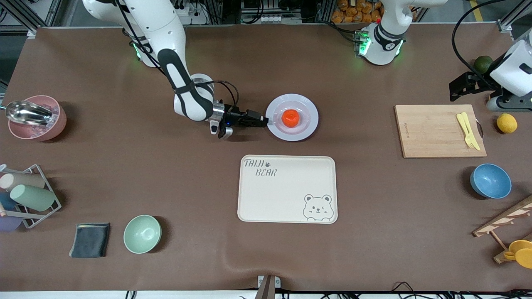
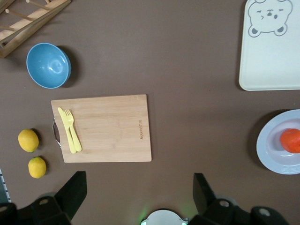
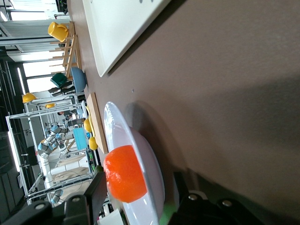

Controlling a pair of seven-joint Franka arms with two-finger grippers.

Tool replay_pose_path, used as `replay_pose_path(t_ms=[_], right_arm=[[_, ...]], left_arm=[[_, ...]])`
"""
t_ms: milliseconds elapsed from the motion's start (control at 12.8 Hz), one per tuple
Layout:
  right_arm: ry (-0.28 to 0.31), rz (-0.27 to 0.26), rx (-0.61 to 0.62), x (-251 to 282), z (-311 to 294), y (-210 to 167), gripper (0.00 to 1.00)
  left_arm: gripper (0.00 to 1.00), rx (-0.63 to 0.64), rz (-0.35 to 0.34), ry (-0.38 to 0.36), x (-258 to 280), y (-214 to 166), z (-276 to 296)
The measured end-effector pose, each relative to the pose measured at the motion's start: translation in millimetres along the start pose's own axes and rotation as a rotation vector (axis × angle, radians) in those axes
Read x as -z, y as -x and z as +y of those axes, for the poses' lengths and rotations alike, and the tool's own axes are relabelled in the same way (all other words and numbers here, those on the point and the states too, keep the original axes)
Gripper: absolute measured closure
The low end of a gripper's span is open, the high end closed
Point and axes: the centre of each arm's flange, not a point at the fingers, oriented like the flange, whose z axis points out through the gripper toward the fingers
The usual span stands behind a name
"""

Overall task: Place orange and plate with both arms
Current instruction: 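Withdraw the left gripper while the right gripper grasps the plate rim, then slide the plate with the right gripper onto the bear tray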

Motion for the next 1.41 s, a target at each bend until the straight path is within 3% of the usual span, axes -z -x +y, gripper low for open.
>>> replay_pose_path(t_ms=[390, 468, 625, 703, 1015, 1405], right_arm=[[-0.015, 0.001, 0.015, -24.0, -0.7, 20.6, 0.51], [-0.012, -0.003, 0.022, -25.9, 0.8, 23.0, 0.59], [-0.007, -0.002, 0.037, -26.4, 4.2, 23.6, 0.86], [-0.019, 0.000, 0.043, -27.3, 1.9, 22.4, 0.93], [-0.031, 0.009, 0.049, -28.7, -3.1, 18.0, 0.93], [-0.095, 0.053, 0.048, -31.4, -31.3, 10.2, 0.95]], left_arm=[[0.00, 0.015, 0.009, 0.008, 4.6, 0.4, -7.8], [0.00, 0.015, 0.009, 0.008, 4.7, 0.5, -7.7], [0.00, 0.015, 0.009, 0.009, 5.3, 0.7, -7.6], [0.00, 0.015, 0.005, 0.010, 5.2, 1.2, -7.6], [0.00, 0.012, -0.002, 0.011, 5.1, 2.1, -6.0], [0.00, 0.012, -0.003, 0.011, 5.3, 2.3, -5.8]])
